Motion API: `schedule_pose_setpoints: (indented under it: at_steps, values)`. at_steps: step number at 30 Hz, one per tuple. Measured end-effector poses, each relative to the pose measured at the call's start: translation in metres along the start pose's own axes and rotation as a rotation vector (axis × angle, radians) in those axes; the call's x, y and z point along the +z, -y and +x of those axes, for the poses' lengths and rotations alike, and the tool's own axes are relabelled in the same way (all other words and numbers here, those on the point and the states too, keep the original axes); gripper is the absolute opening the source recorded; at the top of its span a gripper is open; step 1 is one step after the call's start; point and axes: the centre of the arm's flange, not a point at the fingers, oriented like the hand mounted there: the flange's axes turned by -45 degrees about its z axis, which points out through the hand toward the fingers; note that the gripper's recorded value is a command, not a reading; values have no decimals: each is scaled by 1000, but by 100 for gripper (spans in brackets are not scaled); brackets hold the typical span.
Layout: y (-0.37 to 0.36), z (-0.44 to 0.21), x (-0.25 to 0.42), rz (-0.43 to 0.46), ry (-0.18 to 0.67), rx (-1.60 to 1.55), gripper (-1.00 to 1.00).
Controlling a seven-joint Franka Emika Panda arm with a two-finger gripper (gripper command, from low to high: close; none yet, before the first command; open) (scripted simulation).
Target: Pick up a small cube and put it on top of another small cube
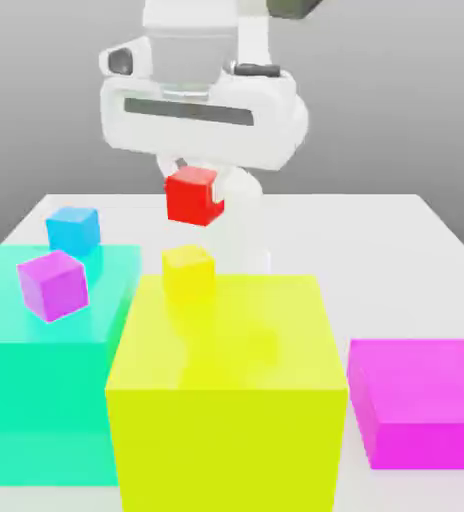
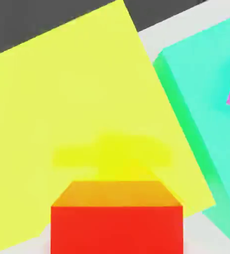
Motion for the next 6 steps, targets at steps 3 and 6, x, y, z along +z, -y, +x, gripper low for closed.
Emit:
schedule_pose_setpoints:
  at_steps: [3,6]
  values:
    - [-3,-2,38,1,0,9,100]
    - [-3,-2,38,1,0,9,100]
